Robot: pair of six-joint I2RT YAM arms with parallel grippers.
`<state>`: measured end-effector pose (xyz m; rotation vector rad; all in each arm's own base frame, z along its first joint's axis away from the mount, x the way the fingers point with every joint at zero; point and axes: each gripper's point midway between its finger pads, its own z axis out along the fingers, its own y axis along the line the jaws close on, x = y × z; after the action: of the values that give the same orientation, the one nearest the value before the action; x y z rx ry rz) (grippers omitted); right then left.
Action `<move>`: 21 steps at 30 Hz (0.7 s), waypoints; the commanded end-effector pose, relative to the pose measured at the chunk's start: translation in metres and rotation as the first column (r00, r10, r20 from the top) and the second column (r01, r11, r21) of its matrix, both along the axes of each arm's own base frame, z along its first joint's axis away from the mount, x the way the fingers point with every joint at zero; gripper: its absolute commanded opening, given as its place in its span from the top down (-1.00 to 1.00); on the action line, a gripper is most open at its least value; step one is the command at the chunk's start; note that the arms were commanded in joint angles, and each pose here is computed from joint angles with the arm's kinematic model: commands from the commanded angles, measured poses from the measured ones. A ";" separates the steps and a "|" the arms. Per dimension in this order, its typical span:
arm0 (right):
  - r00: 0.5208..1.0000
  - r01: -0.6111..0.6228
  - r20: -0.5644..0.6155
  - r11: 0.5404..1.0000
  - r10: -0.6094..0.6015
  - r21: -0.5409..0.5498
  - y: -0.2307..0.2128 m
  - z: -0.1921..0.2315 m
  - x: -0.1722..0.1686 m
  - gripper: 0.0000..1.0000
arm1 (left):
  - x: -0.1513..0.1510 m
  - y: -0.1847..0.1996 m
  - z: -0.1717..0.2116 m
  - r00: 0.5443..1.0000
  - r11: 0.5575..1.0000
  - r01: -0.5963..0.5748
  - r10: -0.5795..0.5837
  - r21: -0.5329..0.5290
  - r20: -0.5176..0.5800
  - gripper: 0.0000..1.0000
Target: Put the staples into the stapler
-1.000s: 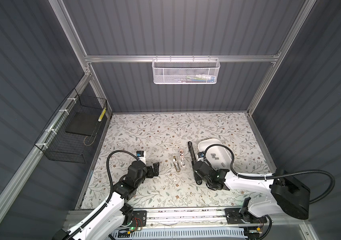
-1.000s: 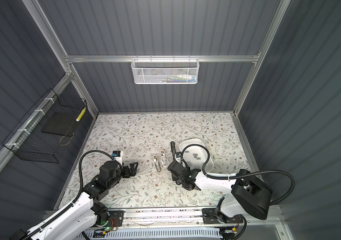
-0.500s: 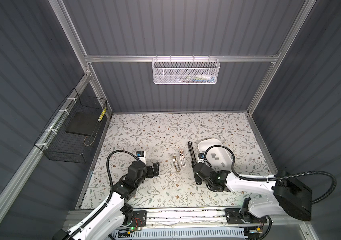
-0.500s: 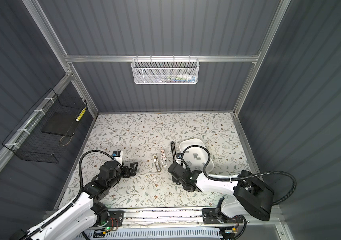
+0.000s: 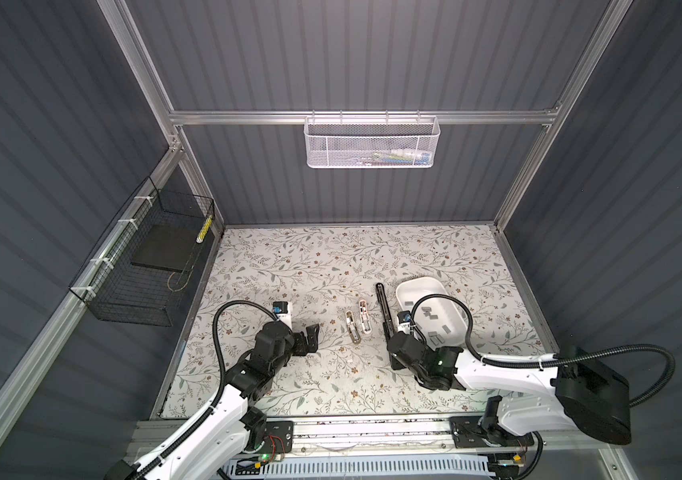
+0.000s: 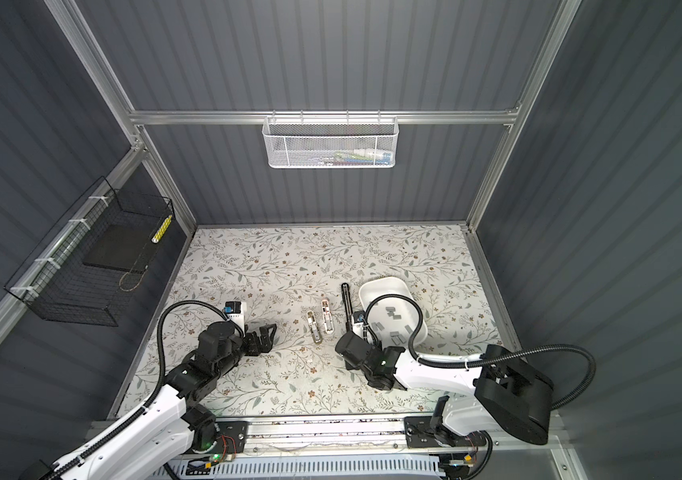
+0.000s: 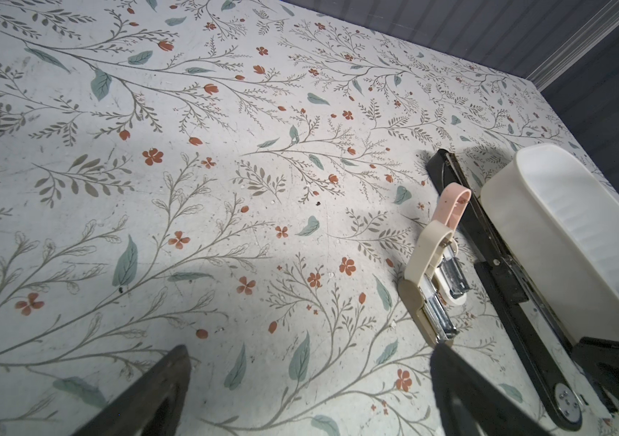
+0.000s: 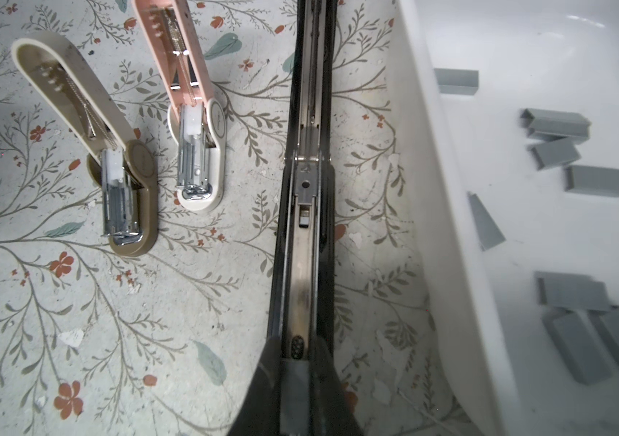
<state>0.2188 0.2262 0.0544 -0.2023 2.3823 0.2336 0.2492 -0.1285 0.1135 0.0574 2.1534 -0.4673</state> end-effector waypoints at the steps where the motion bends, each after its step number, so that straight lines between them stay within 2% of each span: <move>1: 1.000 0.027 0.006 0.999 -0.027 -0.026 -0.010 -0.003 -0.002 0.81 | -0.002 -0.001 0.000 1.000 1.000 0.005 -0.005 -0.015 -0.003 -0.98; 12: 0.999 0.024 0.023 0.999 -0.024 -0.031 -0.007 0.003 0.000 0.51 | -0.001 -0.001 0.000 1.000 1.000 0.002 -0.002 -0.012 -0.004 -0.98; 19: 0.998 0.032 0.055 0.999 -0.031 -0.017 -0.011 0.017 0.002 0.44 | 0.001 0.000 0.000 1.000 1.000 -0.003 0.003 -0.001 -0.004 -0.98; 21: 0.996 0.041 0.080 0.999 -0.041 -0.008 -0.015 0.026 0.003 0.28 | 0.001 -0.001 0.003 1.000 1.000 0.000 0.000 -0.001 0.002 -0.99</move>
<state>0.2199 0.2206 0.0701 -0.1730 2.3410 0.2339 0.2490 -0.1289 0.1116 0.0601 2.1609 -0.4665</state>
